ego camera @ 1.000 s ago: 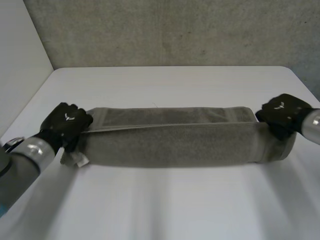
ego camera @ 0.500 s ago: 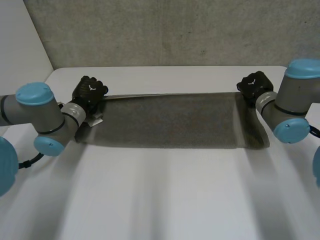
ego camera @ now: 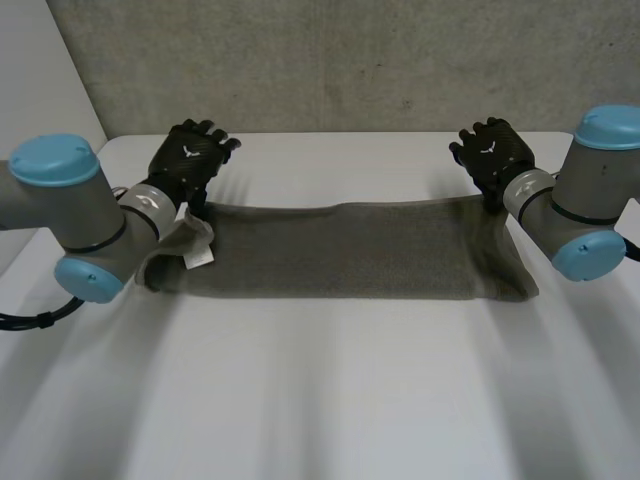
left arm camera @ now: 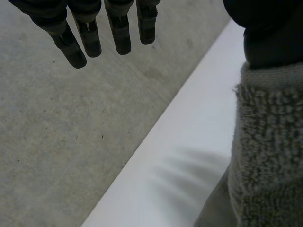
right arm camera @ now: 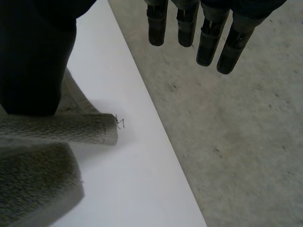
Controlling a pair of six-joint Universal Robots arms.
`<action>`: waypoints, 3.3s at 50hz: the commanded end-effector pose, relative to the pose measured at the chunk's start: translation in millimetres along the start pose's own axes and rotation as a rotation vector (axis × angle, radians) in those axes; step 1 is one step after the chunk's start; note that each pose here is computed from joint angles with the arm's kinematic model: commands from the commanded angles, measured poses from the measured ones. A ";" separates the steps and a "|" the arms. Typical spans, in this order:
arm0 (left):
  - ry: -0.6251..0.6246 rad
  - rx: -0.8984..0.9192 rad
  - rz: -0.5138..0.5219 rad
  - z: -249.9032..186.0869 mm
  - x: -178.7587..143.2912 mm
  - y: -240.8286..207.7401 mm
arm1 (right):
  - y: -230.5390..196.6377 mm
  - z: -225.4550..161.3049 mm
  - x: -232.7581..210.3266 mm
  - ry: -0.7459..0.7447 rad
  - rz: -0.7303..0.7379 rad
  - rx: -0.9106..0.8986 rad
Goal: Fold the towel.
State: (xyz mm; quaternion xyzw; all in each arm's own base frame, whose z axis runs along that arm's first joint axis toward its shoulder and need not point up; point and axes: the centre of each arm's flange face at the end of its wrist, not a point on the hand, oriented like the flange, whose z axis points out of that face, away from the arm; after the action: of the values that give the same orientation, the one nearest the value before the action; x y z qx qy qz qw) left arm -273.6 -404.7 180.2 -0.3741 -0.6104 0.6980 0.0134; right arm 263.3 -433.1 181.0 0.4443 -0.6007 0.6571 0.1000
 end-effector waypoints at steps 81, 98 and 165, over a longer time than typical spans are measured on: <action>-0.132 -0.252 -0.349 -64.7 4.6 12.4 | 46.7 -96.5 -18.0 -0.144 0.376 -0.245; -0.140 -0.237 -0.315 -66.2 10.1 16.5 | 78.0 -81.9 -23.5 -0.136 0.394 -0.289; -0.096 -0.134 -0.296 -72.1 24.6 -28.4 | -155.8 -89.0 -117.4 -0.237 0.258 0.185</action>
State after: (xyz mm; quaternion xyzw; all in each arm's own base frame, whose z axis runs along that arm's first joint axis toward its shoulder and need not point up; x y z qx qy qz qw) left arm -258.4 -327.5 190.8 -0.2407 -0.7105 0.6589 0.0555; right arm 434.8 -238.4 179.2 0.5210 -0.5489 0.6452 -0.1047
